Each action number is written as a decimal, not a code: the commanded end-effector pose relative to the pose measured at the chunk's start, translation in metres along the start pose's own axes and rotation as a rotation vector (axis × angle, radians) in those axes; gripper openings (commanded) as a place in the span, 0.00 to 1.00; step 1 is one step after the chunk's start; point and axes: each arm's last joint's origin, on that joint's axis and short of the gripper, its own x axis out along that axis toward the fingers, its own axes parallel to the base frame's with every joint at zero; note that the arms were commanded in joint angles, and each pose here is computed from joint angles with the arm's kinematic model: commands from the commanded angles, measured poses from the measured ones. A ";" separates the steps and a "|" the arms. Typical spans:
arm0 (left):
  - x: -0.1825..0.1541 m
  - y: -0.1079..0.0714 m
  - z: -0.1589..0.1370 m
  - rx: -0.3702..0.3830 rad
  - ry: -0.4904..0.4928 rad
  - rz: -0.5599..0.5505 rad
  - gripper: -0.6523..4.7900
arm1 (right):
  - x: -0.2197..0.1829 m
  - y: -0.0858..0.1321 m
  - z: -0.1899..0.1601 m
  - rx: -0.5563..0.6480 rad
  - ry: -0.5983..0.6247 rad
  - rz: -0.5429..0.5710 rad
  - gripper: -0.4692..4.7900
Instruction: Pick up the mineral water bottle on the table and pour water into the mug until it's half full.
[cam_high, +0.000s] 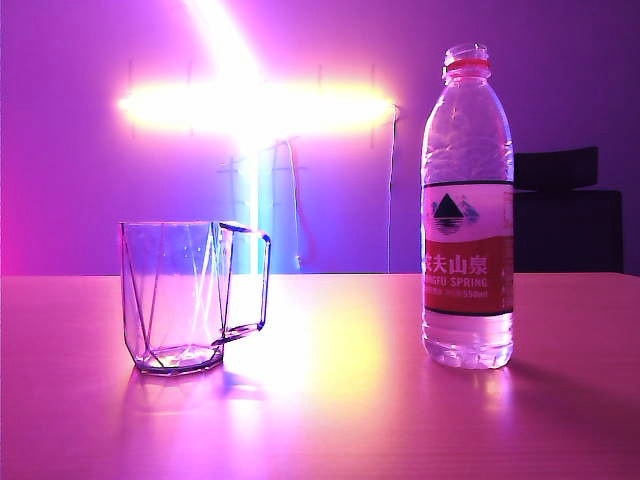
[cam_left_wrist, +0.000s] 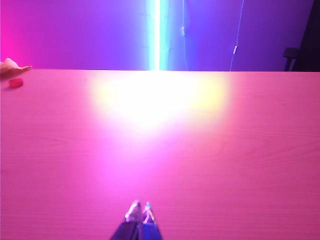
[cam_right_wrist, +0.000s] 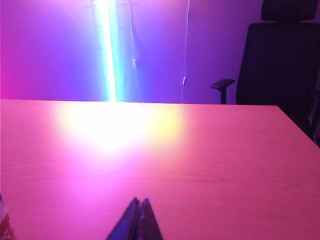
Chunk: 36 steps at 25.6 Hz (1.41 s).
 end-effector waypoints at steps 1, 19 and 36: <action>0.000 0.000 0.002 -0.003 -0.012 -0.004 0.12 | 0.000 0.000 0.000 -0.003 -0.013 0.002 0.09; -0.015 -0.062 -0.006 0.049 0.086 -0.613 0.12 | -0.004 0.009 0.024 0.312 0.004 0.298 0.09; -0.017 -0.068 -0.010 0.068 0.120 -0.667 0.12 | 0.039 0.051 0.021 0.066 0.335 0.546 1.00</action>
